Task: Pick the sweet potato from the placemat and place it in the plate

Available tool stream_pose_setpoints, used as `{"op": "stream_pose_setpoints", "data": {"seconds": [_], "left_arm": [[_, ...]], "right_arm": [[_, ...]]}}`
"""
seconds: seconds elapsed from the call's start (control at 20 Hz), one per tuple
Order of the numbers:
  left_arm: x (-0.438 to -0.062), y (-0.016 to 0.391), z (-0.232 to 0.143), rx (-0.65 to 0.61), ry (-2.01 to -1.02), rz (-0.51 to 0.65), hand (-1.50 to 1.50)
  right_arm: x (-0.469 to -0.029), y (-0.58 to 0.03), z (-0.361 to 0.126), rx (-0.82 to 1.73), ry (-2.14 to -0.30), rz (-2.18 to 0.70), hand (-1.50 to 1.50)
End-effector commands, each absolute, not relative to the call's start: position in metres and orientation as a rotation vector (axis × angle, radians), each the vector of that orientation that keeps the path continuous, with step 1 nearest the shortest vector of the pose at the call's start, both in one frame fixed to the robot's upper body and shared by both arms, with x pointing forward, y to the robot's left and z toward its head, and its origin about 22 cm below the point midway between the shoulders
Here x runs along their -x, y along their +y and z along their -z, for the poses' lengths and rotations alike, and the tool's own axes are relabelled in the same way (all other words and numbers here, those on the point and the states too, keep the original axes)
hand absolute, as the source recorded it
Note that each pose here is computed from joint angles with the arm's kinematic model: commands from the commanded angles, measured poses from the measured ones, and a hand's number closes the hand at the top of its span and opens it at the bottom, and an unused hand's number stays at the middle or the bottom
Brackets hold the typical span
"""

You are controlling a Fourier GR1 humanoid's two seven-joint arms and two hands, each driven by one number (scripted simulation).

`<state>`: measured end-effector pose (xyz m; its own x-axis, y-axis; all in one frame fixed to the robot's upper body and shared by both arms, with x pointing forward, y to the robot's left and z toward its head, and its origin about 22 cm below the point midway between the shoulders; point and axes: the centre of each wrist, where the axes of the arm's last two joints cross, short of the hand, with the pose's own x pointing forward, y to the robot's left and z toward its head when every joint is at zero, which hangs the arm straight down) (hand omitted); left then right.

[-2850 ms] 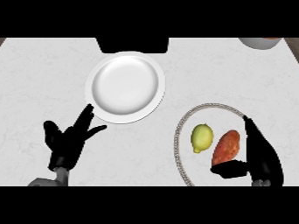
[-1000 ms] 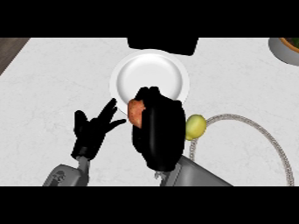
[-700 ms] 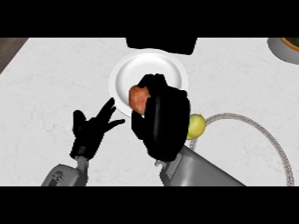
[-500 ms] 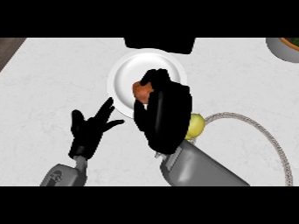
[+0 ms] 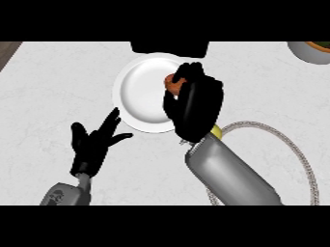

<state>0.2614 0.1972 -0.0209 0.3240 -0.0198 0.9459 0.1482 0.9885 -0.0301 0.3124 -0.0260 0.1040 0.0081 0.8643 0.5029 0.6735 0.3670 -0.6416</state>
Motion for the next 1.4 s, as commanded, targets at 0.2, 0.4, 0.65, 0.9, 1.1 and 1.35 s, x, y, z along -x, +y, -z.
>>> {"op": "stream_pose_setpoints", "data": {"seconds": [0.2,0.4,0.65,0.9,1.1,1.35], "left_arm": [[-0.252,0.219,0.031,0.06,-1.211,0.106,0.0],[-0.252,0.215,0.029,0.052,-1.214,0.098,0.0],[-0.26,0.202,0.021,0.076,-1.231,0.105,0.0],[-0.256,0.207,0.028,0.068,-1.214,0.112,0.0],[-0.244,0.212,0.033,0.089,-1.211,0.125,0.0],[-0.26,0.204,0.026,0.063,-1.227,0.089,0.0]], "right_arm": [[-0.347,-0.038,-0.085,1.302,-1.611,0.04,1.5],[-0.368,-0.048,-0.083,1.307,-1.595,0.06,1.5],[-0.378,-0.066,-0.042,1.258,-1.207,-0.124,-1.5],[-0.388,-0.067,-0.041,1.117,-1.293,-0.092,-1.5],[-0.386,-0.061,-0.048,1.05,-1.465,0.026,-1.5],[-0.38,-0.053,-0.053,0.981,-1.612,0.213,-1.5]]}}
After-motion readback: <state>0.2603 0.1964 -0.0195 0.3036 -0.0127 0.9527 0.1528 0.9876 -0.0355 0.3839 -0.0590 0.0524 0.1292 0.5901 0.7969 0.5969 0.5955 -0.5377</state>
